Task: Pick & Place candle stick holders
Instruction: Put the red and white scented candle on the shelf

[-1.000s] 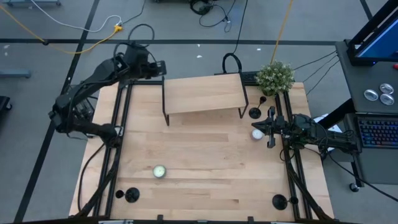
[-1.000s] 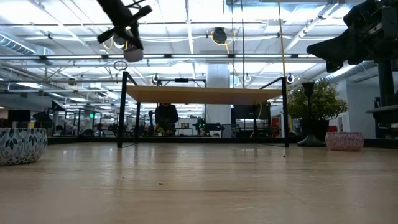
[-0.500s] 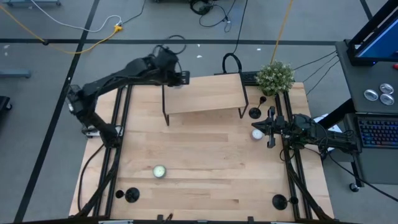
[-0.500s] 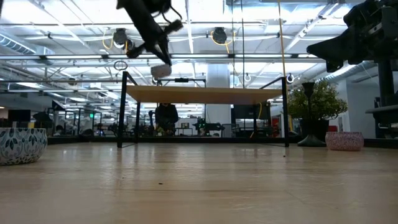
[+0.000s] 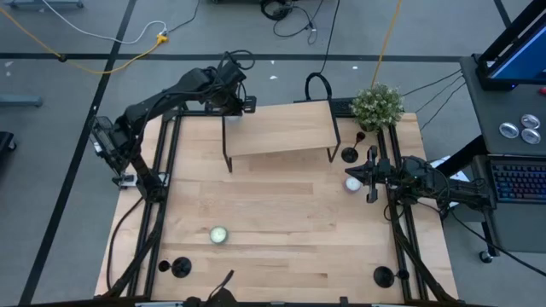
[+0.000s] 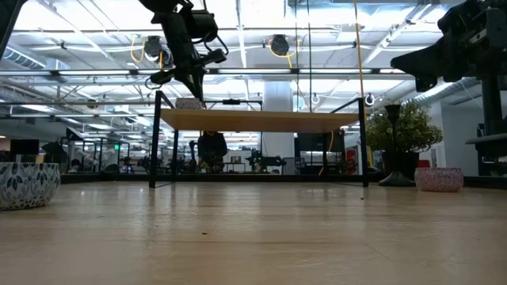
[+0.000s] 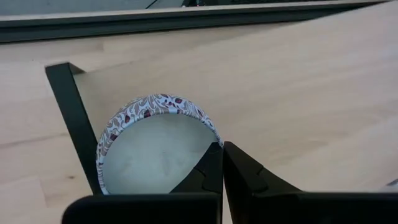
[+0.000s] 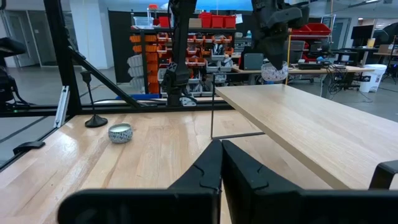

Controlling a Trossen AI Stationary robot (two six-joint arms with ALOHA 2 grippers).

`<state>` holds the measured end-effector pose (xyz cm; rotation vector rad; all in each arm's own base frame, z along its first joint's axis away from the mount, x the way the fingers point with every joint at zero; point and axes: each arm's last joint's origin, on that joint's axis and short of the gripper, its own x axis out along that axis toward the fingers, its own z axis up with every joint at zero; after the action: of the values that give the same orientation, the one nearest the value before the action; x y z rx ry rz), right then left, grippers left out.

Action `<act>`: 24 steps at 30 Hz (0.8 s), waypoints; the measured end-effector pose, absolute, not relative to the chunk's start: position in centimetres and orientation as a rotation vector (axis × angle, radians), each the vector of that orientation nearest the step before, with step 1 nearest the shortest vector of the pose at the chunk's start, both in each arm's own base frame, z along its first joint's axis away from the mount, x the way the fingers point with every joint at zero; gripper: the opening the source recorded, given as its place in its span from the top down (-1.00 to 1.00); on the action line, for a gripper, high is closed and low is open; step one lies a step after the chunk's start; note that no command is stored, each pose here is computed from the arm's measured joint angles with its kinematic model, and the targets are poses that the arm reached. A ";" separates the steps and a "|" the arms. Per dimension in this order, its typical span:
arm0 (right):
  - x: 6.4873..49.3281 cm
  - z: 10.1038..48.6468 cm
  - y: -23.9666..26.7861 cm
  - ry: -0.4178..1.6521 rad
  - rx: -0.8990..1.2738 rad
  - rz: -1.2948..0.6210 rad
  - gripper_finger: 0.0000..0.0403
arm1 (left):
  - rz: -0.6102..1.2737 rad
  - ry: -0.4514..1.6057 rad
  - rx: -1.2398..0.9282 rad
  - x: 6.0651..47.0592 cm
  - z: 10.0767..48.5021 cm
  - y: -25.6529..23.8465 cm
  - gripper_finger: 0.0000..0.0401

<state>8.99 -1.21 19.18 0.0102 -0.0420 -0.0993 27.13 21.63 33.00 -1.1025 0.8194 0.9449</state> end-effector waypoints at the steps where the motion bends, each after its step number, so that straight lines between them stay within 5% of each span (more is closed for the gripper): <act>1: 9.0 19.2 -1.2 -0.042 0.010 -0.099 1.00 | 0.946 0.815 -1.105 27.0 33.0 21.8 0.99; 18: 9.0 19.2 -1.2 -0.043 0.010 -0.098 1.00 | 0.905 0.844 -1.130 28.0 31.4 22.8 0.97; 24: 9.0 19.2 -1.2 -0.042 0.010 -0.098 1.00 | 0.895 0.825 -1.117 28.1 31.5 22.9 0.77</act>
<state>8.99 -1.20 19.18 0.0101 -0.0422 -0.0985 28.12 22.88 31.53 -1.1173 0.8254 0.8946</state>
